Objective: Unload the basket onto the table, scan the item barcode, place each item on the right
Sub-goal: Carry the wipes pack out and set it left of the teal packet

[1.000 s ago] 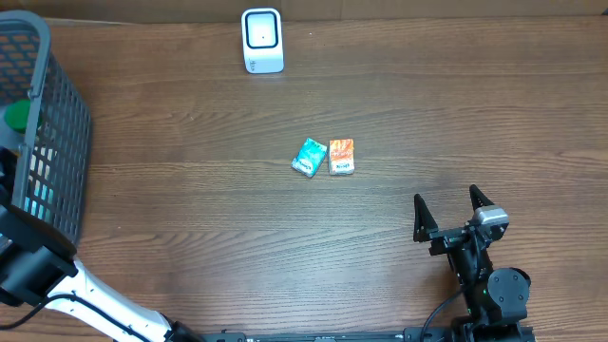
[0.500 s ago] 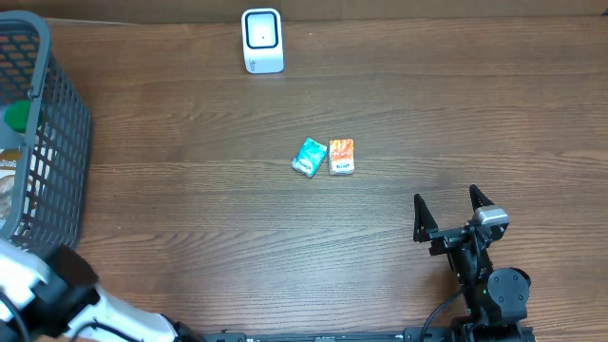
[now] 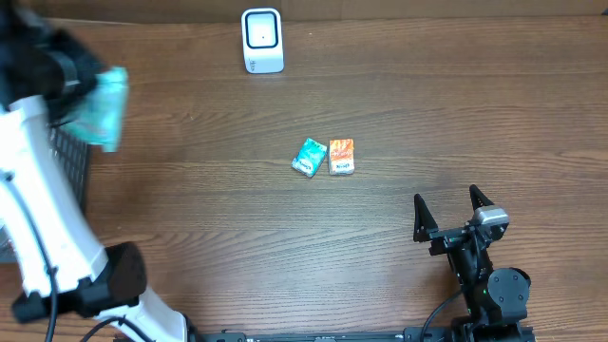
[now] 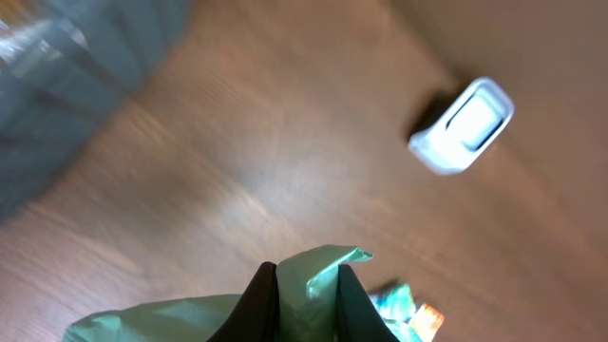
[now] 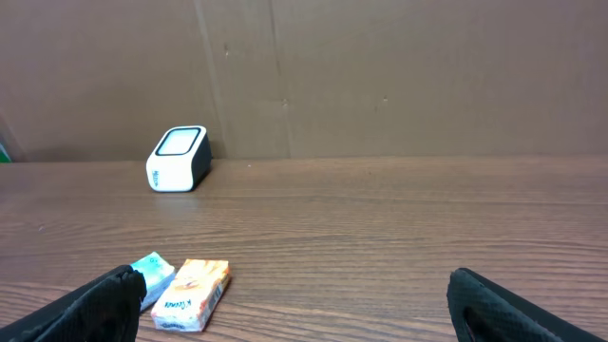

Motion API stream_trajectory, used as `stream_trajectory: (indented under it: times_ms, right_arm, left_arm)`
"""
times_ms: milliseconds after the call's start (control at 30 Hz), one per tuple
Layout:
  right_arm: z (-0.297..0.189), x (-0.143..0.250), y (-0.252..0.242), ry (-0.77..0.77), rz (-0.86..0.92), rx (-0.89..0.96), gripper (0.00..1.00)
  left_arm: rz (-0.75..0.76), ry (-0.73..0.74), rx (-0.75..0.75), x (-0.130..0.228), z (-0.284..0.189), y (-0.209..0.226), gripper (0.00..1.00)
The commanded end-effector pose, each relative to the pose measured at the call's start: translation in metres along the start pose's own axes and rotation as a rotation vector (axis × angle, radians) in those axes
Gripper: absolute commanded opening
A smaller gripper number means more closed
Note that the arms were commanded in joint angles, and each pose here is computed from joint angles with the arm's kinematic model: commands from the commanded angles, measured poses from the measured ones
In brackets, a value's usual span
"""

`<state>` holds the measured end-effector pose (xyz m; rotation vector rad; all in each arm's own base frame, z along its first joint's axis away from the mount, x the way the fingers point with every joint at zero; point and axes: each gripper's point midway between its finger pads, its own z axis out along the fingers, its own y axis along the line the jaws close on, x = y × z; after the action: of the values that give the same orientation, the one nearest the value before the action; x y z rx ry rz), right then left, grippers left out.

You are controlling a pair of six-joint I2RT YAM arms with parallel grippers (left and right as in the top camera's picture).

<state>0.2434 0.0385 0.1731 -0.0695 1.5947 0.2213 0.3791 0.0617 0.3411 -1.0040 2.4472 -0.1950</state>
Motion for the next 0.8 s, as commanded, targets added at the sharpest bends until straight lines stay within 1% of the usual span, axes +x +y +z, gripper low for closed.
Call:
stream_trajectory:
  times_ms: [0,33,200,333,367,500,533,567,600,633,667,700,733,767]
  right_arm:
    - [0.0,0.002,-0.002,-0.005,0.005,0.005,1.0]
    - [0.0,0.002,-0.002,-0.005,0.005,0.005,1.0]
    - [0.0,0.002,-0.002,-0.005,0.006,0.005,1.0]
    - [0.0,0.002,-0.002,-0.005,0.005,0.005,1.0]
    - [0.0,0.002,-0.002,-0.005,0.005,0.004,1.0]
    - [0.0,0.002,-0.002,-0.005,0.005,0.005,1.0]
    - [0.0,0.002,-0.002,-0.005,0.006,0.005,1.0]
    - [0.0,0.002,-0.002,-0.005,0.006,0.004,1.0]
    - [0.0,0.002,-0.002,-0.005,0.005,0.005,1.0]
    - [0.0,0.002,-0.002,-0.005,0.005,0.004,1.0]
    - [0.0,0.002,-0.002,-0.005,0.006,0.005,1.0]
    - [0.0,0.002,-0.002,-0.005,0.006,0.005,1.0]
    - [0.0,0.002,-0.002,-0.005,0.006,0.005,1.0]
    - [0.0,0.002,-0.002,-0.005,0.006,0.005,1.0]
  left_arm:
    - [-0.041,0.036,-0.146,0.028,0.041,-0.014,0.04]
    - [0.002,0.106,-0.189,0.058,0.069,-0.028,0.04]
    - [0.078,0.209,-0.277,0.127,0.145,-0.053,0.04]
    - [0.022,0.256,-0.343,0.175,0.194,-0.057,0.04]
    - [0.003,0.275,-0.353,0.194,0.211,-0.06,0.04]
    - [0.026,0.302,-0.331,0.221,0.237,-0.073,0.05]
    - [0.034,0.303,-0.33,0.225,0.241,-0.075,0.08]
    - [0.042,0.303,-0.327,0.228,0.244,-0.077,0.15]
    - [0.049,0.304,-0.325,0.231,0.247,-0.079,0.34]
    - [0.06,0.305,-0.319,0.233,0.249,-0.081,0.7]
    - [0.083,0.305,-0.308,0.234,0.251,-0.083,0.87]
    - [0.102,0.304,-0.296,0.233,0.252,-0.085,0.95]
    - [0.12,0.303,-0.286,0.232,0.253,-0.087,0.99]
    - [0.136,0.302,-0.275,0.231,0.253,-0.089,1.0]
